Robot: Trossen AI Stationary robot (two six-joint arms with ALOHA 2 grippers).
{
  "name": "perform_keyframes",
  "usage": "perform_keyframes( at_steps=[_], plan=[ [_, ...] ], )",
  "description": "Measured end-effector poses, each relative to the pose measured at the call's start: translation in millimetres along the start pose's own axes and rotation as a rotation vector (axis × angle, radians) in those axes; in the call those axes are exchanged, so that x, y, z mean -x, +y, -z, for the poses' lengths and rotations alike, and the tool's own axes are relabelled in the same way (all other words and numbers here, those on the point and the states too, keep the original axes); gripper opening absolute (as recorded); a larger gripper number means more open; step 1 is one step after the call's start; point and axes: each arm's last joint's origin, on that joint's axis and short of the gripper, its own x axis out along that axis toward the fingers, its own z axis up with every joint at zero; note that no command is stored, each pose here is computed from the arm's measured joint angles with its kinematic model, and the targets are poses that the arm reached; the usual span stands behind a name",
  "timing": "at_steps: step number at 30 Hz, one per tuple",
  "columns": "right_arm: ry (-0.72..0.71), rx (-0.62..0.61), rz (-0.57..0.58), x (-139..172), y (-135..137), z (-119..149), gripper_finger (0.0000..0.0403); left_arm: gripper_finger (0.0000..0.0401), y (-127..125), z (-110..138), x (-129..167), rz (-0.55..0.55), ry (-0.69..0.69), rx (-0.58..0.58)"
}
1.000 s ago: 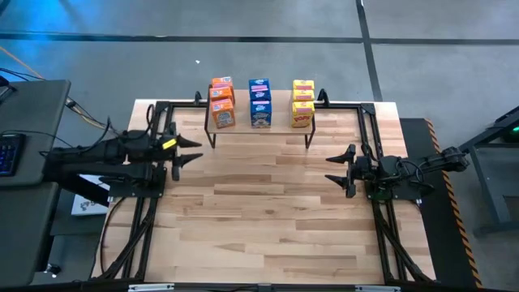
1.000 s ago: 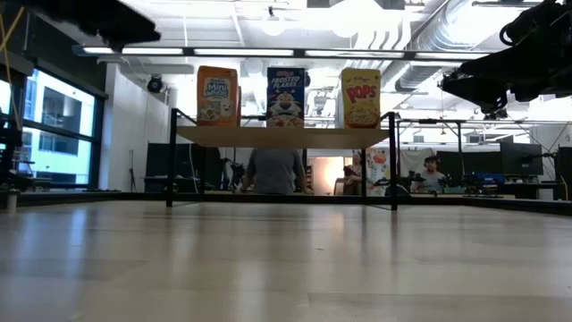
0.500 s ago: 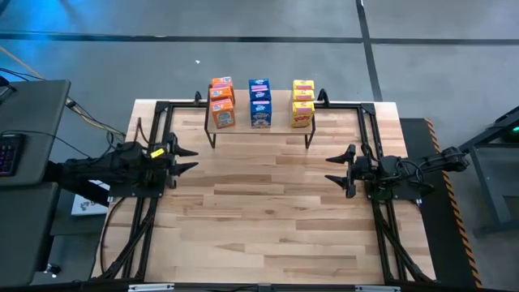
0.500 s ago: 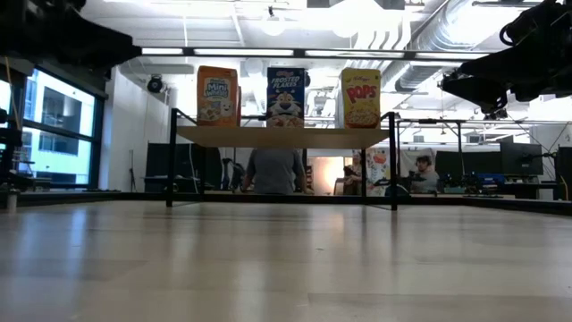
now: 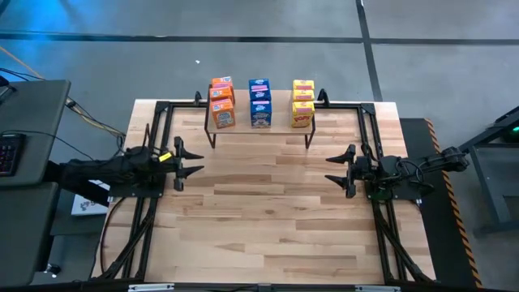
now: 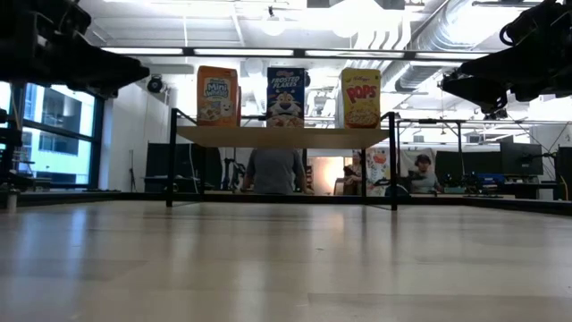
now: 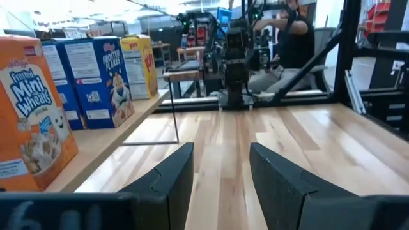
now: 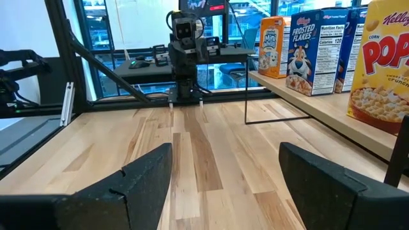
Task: Stack cereal on shelf
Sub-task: Return to Home Position
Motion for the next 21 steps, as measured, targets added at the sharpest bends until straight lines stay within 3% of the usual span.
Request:
perform_keyframes(
  at_steps=[21],
  plan=[
    [0.0,0.0,0.004,0.0,-0.1,-0.1,0.0279,0.0145,-1.3,9.3,-3.7,-0.001,0.004,-0.005]
  ],
)
